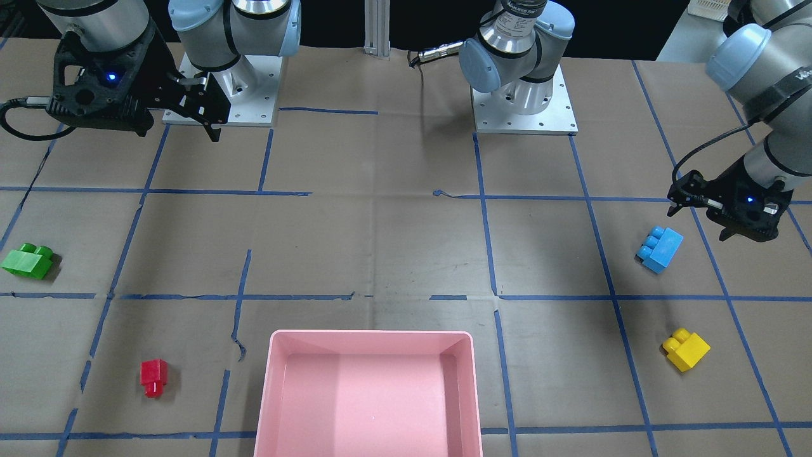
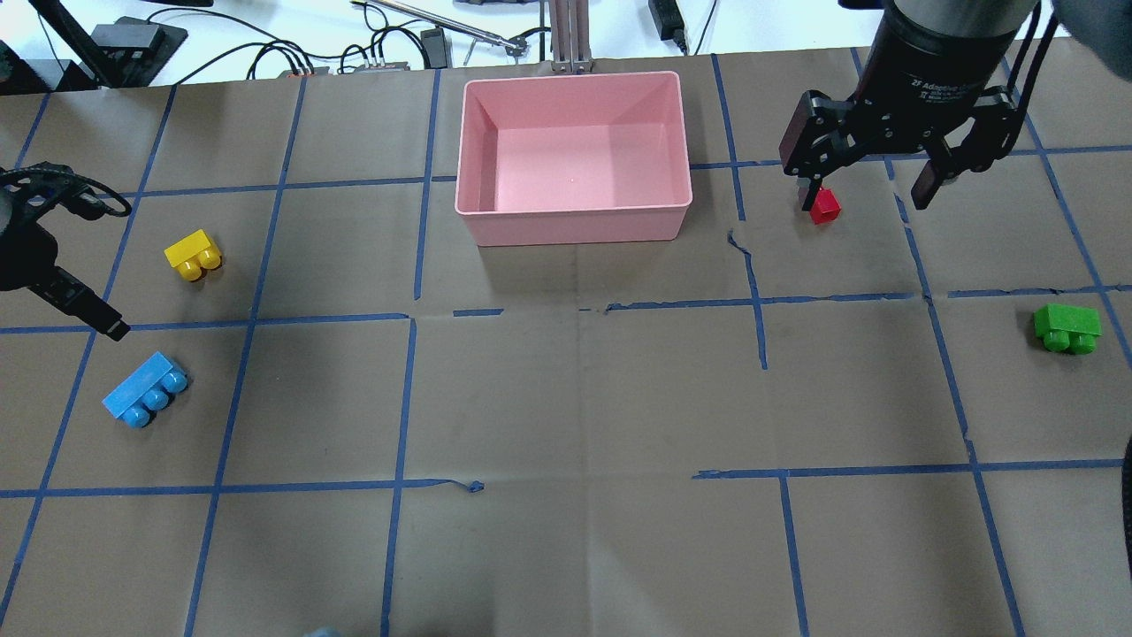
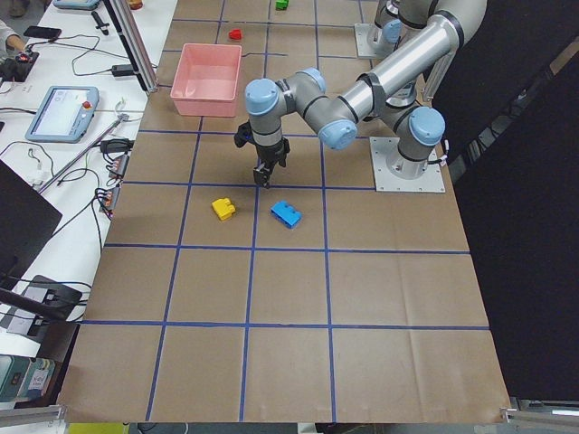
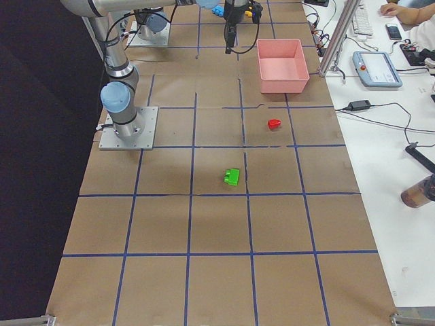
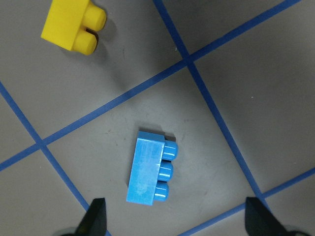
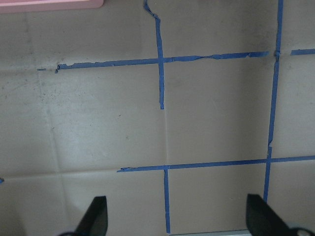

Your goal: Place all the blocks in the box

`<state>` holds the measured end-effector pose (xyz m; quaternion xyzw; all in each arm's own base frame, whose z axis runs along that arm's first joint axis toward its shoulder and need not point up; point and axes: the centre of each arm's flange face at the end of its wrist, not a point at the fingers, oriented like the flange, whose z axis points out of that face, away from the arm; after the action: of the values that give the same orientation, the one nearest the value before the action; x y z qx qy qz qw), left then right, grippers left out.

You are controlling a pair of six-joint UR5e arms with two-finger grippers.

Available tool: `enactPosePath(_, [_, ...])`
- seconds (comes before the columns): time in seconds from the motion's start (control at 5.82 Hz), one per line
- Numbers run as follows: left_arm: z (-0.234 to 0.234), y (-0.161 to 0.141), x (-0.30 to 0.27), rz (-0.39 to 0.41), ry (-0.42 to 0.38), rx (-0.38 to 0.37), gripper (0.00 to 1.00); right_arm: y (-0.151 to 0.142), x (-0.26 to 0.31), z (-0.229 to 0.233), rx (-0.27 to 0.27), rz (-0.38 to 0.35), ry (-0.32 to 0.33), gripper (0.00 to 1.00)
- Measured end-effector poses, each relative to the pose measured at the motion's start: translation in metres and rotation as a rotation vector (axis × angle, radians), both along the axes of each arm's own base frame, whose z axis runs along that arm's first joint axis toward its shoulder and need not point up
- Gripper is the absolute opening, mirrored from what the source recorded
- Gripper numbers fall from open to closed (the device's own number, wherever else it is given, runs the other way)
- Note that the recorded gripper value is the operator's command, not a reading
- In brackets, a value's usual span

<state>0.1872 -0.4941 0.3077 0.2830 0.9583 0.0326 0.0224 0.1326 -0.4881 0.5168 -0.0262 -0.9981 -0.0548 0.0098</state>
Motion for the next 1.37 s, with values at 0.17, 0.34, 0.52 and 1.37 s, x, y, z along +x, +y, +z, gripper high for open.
enactPosePath(0.17, [-0.037,0.01,0.015,-0.031,-0.009,-0.019,0.99,-0.001,-0.001,0.0,-0.001,-0.001,0.0,1.0])
enactPosePath(0.34, [-0.064,0.02,0.026,-0.048,0.001,-0.01,0.99,-0.005,-0.01,0.002,-0.013,0.01,-0.001,1.0])
enactPosePath(0.52, [-0.084,0.028,0.027,-0.059,0.017,0.008,0.99,-0.015,-0.039,0.004,-0.038,0.033,0.004,1.0])
enactPosePath(1.37, [-0.135,0.032,0.028,-0.068,0.024,0.015,0.17,-0.058,-0.37,-0.077,-0.064,-0.179,0.087,1.0])
